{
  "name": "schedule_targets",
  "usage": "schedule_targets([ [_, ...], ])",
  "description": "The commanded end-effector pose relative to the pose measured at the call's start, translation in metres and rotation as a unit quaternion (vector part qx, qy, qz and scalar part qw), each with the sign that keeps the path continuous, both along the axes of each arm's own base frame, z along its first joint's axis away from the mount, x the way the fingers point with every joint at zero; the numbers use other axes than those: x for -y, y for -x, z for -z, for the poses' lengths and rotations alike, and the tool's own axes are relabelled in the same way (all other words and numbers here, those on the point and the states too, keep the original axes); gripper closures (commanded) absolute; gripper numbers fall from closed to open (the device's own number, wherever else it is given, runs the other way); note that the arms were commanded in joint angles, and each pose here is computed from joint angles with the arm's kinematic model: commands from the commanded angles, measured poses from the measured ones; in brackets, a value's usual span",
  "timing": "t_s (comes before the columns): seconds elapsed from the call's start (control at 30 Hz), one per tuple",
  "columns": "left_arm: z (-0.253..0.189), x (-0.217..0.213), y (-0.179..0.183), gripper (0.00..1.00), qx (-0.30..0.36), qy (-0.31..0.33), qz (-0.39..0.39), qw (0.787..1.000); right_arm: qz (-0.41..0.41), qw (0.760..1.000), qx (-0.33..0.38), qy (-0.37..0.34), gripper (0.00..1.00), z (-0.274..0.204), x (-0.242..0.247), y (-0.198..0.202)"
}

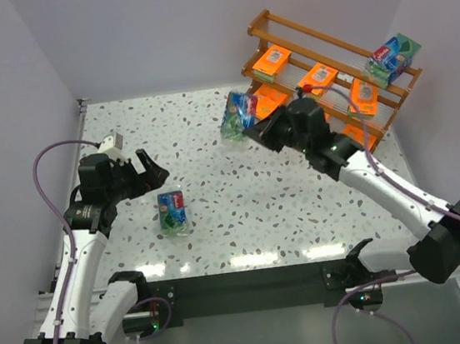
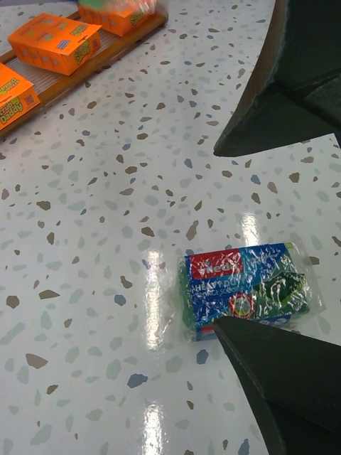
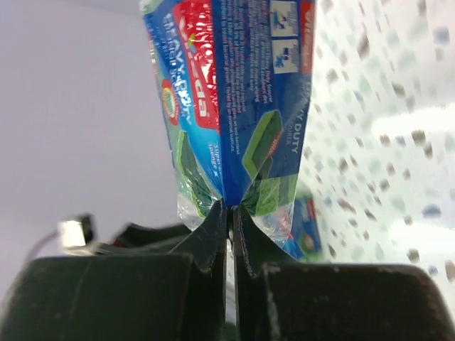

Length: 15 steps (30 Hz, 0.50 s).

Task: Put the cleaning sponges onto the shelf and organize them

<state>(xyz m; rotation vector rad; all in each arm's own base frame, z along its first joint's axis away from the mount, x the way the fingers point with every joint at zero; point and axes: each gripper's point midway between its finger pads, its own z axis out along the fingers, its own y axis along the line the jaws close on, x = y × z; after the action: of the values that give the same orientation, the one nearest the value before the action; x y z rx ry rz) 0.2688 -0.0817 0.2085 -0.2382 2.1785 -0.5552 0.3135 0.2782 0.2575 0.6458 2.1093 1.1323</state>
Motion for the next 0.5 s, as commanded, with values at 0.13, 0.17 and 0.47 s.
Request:
schedule_targets([
  [0.13, -0.016, 0.007, -0.006, 0.0, 0.036, 0.018, 0.02, 0.999, 0.091, 0.981, 0.168, 0.041, 1.0, -0.178, 0.101, -0.049],
  [0.17, -0.017, 0.008, -0.006, 0.0, 0.036, 0.02, 0.022, 0.999, 0.11, 0.978, 0.171, 0.045, 1.0, -0.187, 0.115, -0.057],
  [0.47, -0.029, 0.009, -0.001, 0.0, 0.048, 0.024, 0.021, 0.998, 0.201, 0.965, 0.166, 0.034, 1.0, -0.2, 0.21, -0.153],
])
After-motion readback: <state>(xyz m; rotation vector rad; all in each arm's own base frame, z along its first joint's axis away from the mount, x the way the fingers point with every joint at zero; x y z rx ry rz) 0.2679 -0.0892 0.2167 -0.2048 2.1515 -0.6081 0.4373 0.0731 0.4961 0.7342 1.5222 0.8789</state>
